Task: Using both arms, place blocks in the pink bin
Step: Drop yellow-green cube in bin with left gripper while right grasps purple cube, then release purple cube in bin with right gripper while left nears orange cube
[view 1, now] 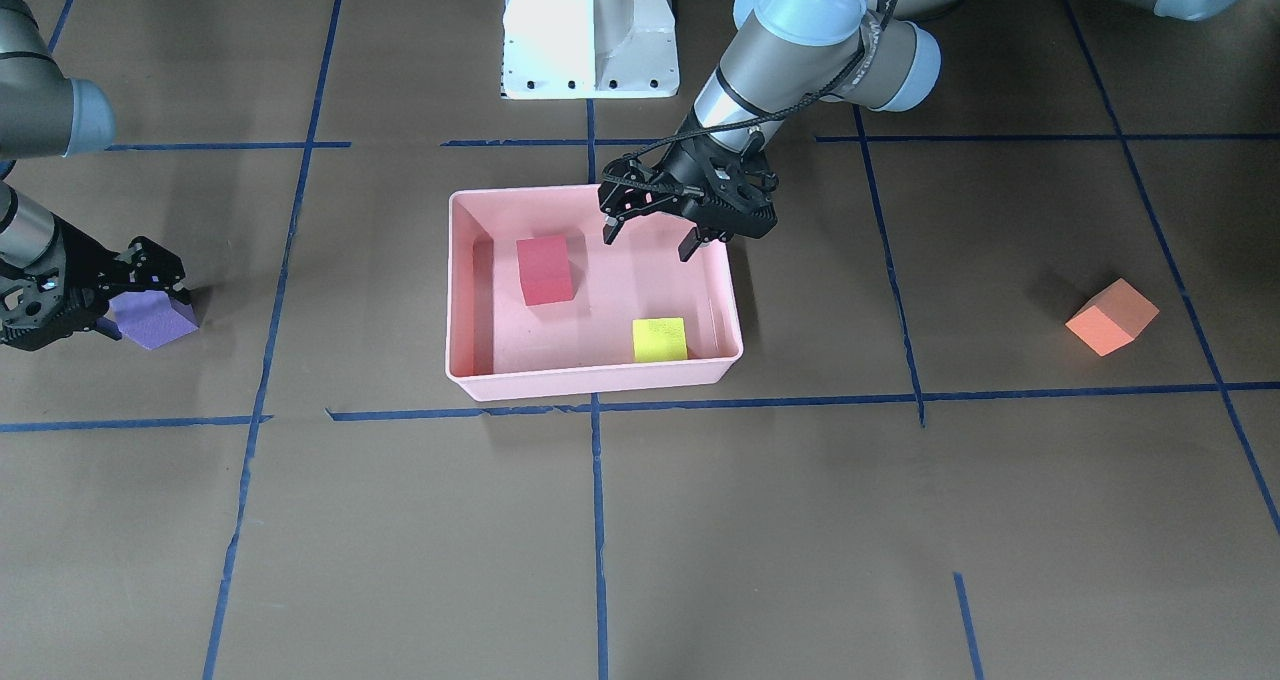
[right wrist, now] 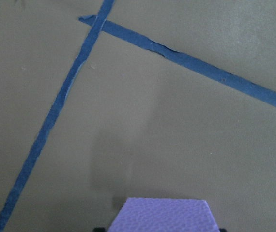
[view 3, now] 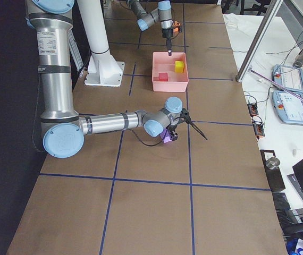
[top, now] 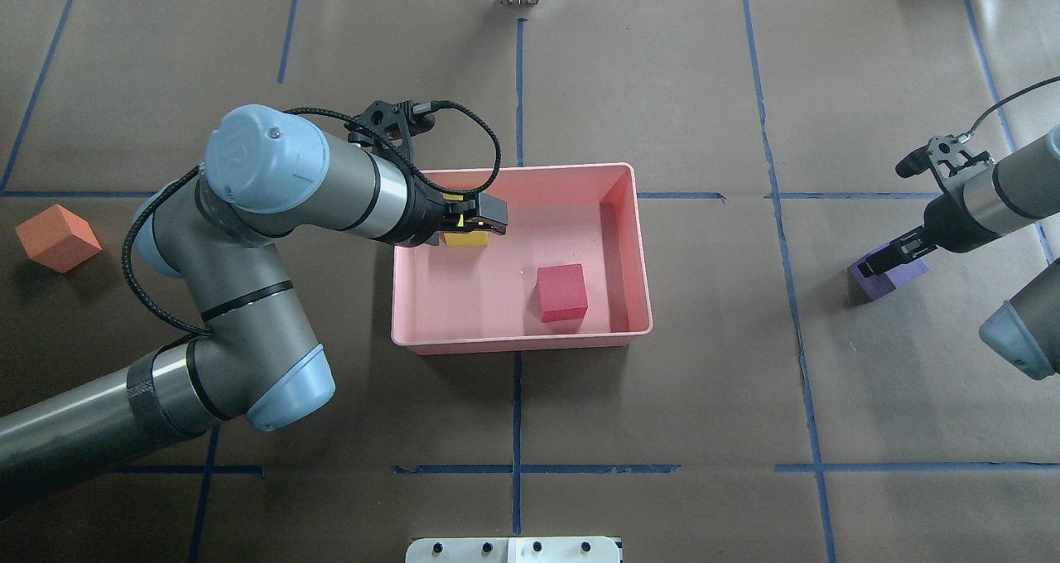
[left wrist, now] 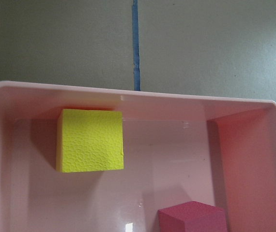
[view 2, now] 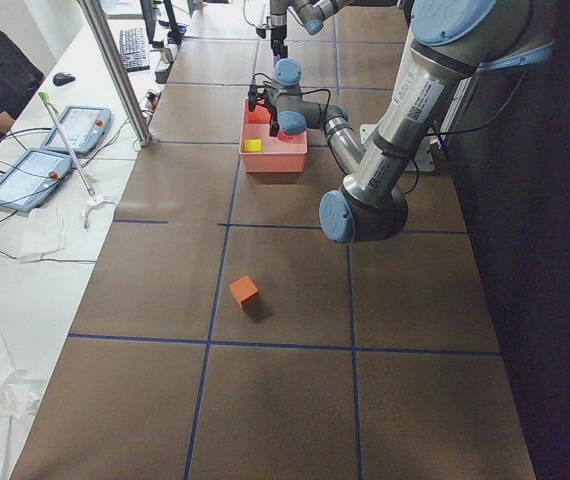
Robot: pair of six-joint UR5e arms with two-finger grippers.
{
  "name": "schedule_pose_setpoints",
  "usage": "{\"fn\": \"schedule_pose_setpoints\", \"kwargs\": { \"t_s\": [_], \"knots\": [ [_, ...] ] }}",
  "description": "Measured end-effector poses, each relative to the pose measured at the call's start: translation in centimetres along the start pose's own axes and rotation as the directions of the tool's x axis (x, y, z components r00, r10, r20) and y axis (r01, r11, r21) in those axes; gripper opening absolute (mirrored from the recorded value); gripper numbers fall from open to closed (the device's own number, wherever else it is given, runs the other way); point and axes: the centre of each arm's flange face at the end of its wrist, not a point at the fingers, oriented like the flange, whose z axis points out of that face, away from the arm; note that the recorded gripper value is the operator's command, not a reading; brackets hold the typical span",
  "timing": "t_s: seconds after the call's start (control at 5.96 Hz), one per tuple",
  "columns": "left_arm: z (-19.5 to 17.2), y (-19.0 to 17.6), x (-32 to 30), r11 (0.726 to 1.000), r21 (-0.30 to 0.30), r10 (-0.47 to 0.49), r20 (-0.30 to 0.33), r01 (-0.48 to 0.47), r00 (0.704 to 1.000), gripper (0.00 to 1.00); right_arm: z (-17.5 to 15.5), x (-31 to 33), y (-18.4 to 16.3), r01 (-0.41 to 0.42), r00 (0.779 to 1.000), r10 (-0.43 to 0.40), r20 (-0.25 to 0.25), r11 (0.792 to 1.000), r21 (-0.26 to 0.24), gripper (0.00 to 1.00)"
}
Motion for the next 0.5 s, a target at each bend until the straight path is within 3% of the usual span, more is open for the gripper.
{"fn": "schedule_pose_setpoints", "kwargs": {
  "t_s": [0.17,0.5],
  "knots": [
    [-2.4,0.1,-1.2,1.0,0.019,0.006,-0.014,-0.006,1.0,0.99,-0.3,-0.6,-0.1,0.005,1.0,-0.005,0.012,1.0,0.004,0.0],
    [-6.5,-1.7,-8.9,0.993,0.046,0.106,0.053,-0.108,0.993,0.99,-3.5,-6.9,-3.2,-0.081,0.993,0.075,0.088,0.995,0.065,0.0]
  ]
}}
